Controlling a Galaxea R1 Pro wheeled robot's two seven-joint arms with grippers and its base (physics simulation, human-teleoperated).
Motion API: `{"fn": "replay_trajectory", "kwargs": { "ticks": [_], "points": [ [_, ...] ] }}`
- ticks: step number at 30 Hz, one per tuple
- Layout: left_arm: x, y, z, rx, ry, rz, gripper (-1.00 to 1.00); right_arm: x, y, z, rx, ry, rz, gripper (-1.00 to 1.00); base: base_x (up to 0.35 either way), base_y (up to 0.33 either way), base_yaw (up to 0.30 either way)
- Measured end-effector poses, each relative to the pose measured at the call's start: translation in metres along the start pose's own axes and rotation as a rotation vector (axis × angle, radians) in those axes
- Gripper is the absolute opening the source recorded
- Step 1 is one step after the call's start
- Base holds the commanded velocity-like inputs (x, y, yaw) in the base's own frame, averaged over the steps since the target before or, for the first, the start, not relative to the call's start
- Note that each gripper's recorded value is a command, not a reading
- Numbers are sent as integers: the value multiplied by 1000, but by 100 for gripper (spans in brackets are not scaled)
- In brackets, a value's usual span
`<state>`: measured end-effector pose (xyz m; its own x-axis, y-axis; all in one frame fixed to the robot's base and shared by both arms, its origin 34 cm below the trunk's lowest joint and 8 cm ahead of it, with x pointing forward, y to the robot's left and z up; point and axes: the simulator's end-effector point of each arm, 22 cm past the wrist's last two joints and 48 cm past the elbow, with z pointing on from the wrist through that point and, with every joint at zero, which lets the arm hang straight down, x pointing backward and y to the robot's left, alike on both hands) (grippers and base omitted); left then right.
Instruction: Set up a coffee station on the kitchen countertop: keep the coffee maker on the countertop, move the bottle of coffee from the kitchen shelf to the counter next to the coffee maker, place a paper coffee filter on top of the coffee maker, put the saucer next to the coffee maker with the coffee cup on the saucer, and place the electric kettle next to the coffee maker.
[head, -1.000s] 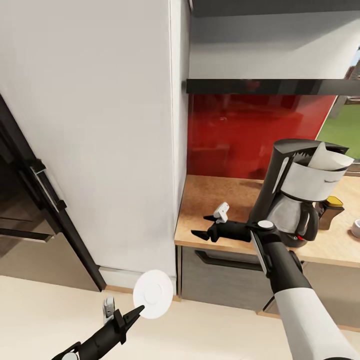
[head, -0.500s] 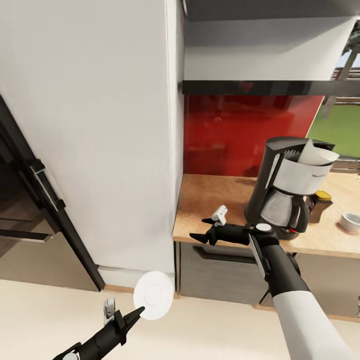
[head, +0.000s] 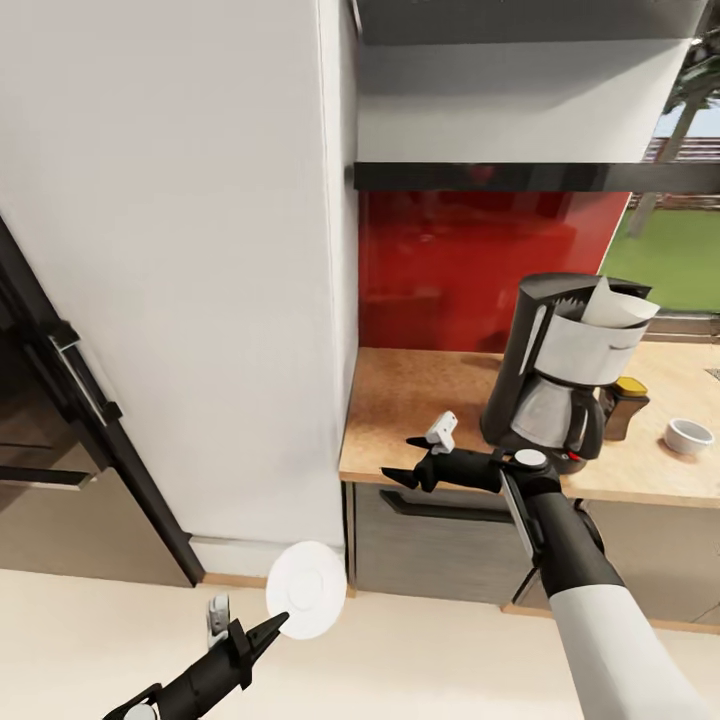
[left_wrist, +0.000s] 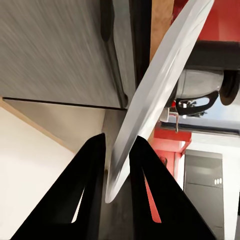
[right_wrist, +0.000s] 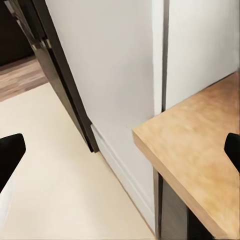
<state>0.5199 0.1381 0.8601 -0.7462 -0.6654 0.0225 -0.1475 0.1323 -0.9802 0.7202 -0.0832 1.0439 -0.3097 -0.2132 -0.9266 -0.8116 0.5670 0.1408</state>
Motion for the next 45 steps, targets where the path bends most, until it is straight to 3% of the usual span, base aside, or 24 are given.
{"fn": "replay_trajectory", "kwargs": {
  "ticks": [7, 16, 19, 24, 26, 30, 32, 35, 38, 41, 45],
  "points": [
    [-17, 1, -13, -16, -9, 30, -100, 1, -10, -12, 23, 13, -16, 100, -7, 6, -230],
    [-26, 1, -21, -27, -15, 48, -100, 13, -10, -14, 27, 41, -11, 100, -107, 113, -214],
    [-26, 1, -21, -27, -16, 49, -100, 52, -3, -14, 34, 109, -10, 100, -5, 6, -42],
    [-24, 2, -20, -30, -13, 53, -100, 112, 19, -18, 26, 133, -67, 100, -1, 1, -8],
    [-23, 2, -19, -29, -12, 52, -100, 145, 14, -27, 92, 132, -62, 100, 0, 0, -1],
    [-22, 2, -18, -28, -12, 50, -100, 193, -9, -43, 224, 139, -4, 100, 0, 0, 0],
    [-22, 2, -17, -27, -12, 49, -100, 223, -17, -53, 273, 154, 58, 100, 0, 0, 0],
    [-22, 1, -17, -26, -15, 48, -100, 284, -33, -82, 369, 200, 188, 100, 0, 0, 0],
    [-22, 2, -17, -27, -15, 48, -100, 328, -49, -110, 486, 244, 267, 100, 0, 0, 0],
    [-22, 2, -17, -28, -14, 49, -100, 376, -60, -143, 617, 311, 330, 100, 0, 0, 0],
    [-22, 4, -18, -36, -14, 49, -100, 416, -62, -172, 732, 389, 379, 100, 0, 0, 0]
  ]
}}
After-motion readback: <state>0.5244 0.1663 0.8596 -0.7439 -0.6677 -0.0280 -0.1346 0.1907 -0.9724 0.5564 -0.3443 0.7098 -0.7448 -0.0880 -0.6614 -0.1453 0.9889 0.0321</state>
